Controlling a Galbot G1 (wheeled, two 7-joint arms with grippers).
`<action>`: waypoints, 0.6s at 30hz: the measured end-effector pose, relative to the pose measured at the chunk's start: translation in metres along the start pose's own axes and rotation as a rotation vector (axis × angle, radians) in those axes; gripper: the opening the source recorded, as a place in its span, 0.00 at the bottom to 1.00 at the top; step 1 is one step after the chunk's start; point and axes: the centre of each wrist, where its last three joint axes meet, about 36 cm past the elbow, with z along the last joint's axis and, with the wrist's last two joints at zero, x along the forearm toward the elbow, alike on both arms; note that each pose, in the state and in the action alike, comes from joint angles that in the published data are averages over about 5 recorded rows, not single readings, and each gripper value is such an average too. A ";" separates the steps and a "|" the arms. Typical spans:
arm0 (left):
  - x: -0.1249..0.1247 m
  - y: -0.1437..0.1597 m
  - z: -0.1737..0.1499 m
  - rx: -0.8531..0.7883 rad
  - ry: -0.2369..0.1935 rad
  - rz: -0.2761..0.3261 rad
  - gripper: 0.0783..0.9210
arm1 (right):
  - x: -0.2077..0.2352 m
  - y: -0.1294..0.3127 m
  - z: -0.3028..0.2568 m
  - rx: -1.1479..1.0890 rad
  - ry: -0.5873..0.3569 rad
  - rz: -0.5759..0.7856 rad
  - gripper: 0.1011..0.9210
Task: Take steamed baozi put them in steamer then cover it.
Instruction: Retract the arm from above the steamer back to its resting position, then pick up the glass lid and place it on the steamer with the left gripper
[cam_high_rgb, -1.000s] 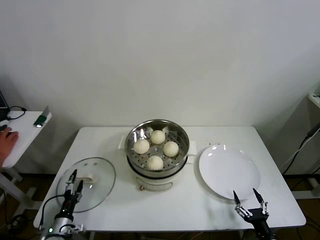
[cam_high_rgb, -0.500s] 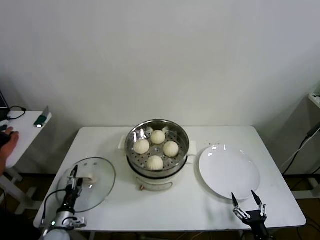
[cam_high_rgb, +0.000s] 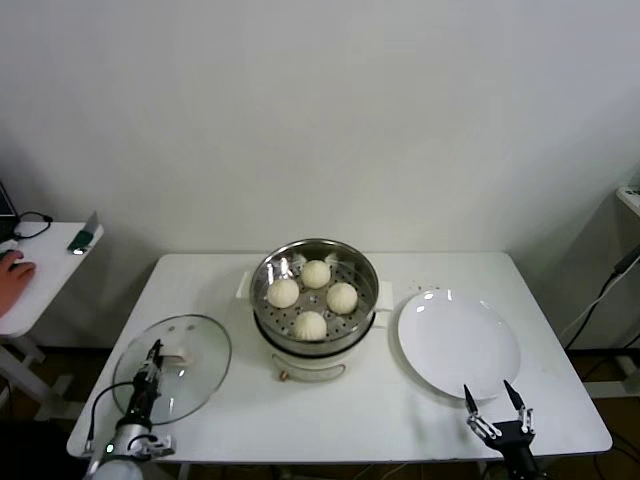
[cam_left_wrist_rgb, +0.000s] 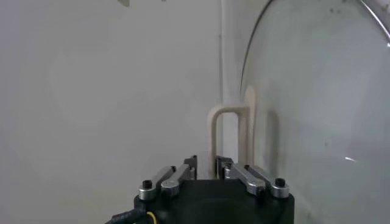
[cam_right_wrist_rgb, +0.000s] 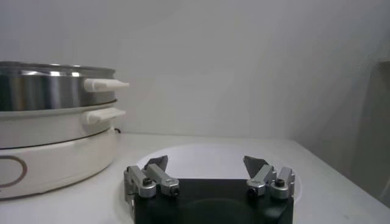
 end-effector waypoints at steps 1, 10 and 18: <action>0.000 0.000 0.000 0.002 0.002 -0.003 0.15 | 0.000 0.000 0.000 0.000 -0.002 0.000 0.88; -0.006 0.005 -0.002 0.024 0.016 -0.035 0.07 | -0.003 0.001 -0.002 -0.001 -0.007 -0.004 0.88; -0.006 0.024 -0.003 0.036 0.020 -0.063 0.07 | -0.005 -0.002 -0.004 0.010 -0.012 -0.002 0.88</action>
